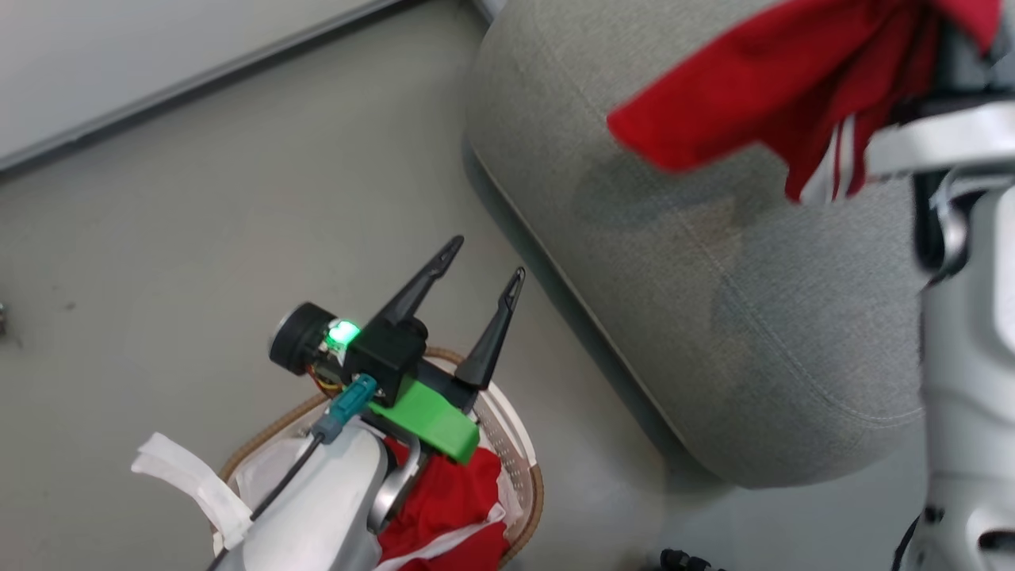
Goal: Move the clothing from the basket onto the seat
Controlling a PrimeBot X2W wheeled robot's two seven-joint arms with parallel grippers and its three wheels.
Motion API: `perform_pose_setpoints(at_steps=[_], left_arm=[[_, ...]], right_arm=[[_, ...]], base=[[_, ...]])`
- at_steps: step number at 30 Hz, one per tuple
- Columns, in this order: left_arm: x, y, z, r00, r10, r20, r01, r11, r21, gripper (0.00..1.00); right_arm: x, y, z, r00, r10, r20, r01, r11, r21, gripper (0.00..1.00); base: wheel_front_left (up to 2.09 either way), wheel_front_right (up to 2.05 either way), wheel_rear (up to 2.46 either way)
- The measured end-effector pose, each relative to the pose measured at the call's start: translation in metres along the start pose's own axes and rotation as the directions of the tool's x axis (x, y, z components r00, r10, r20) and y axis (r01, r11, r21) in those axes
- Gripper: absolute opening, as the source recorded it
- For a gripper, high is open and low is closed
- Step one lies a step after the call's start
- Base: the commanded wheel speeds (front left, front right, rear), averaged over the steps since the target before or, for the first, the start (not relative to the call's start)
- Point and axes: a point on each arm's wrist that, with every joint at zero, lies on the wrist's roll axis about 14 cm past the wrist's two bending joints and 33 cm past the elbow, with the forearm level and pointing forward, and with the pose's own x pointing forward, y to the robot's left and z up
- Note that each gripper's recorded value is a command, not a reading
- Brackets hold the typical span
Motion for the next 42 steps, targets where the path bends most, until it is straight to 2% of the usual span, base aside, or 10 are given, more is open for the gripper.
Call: perform_pose_setpoints(at_steps=[8,16,22,27,33,35,36,37,42], left_arm=[[0.004,0.043,-0.014,1.000,0.027,0.014,-0.027,0.999,0.017,1.00],[0.001,0.079,-0.038,0.996,0.084,0.004,-0.084,0.996,-0.016,1.00],[-0.018,0.107,-0.072,0.987,0.151,-0.056,-0.153,0.988,-0.036,1.00],[-0.030,0.118,-0.096,0.978,0.184,-0.099,-0.190,0.980,-0.061,1.00],[-0.040,0.128,-0.111,0.966,0.221,-0.136,-0.230,0.971,-0.058,1.00],[-0.041,0.130,-0.110,0.964,0.230,-0.137,-0.239,0.970,-0.052,1.00],[-0.042,0.130,-0.111,0.963,0.231,-0.142,-0.240,0.969,-0.051,1.00],[-0.043,0.130,-0.111,0.961,0.234,-0.147,-0.243,0.968,-0.053,1.00],[-0.049,0.128,-0.109,0.954,0.255,-0.161,-0.266,0.962,-0.055,1.00]], right_arm=[[0.082,-0.017,0.014,0.995,-0.027,0.096,0.038,0.993,-0.113,0.00],[0.124,-0.023,-0.040,0.999,-0.049,0.004,0.049,0.974,-0.219,0.00],[0.118,-0.010,-0.126,0.984,-0.062,-0.168,0.024,0.975,-0.221,0.00],[0.091,0.006,-0.197,0.944,-0.064,-0.324,0.000,0.981,-0.193,0.00],[0.062,0.031,-0.241,0.901,-0.016,-0.433,-0.065,0.983,-0.173,0.01],[0.051,0.030,-0.246,0.890,-0.014,-0.455,-0.071,0.983,-0.169,0.17],[0.047,0.029,-0.246,0.888,-0.014,-0.460,-0.070,0.984,-0.166,0.49],[0.042,0.028,-0.246,0.885,-0.015,-0.465,-0.068,0.984,-0.162,1.00],[0.022,0.034,-0.243,0.875,0.013,-0.484,-0.094,0.985,-0.143,1.00]], base=[[0.00,0.00,0.00],[0.00,0.00,0.00],[0.00,0.00,0.00],[0.00,0.00,0.00],[0.00,0.00,0.00],[0.00,0.00,0.00],[0.00,0.00,0.00],[0.00,0.00,0.00],[0.00,0.00,0.00]])
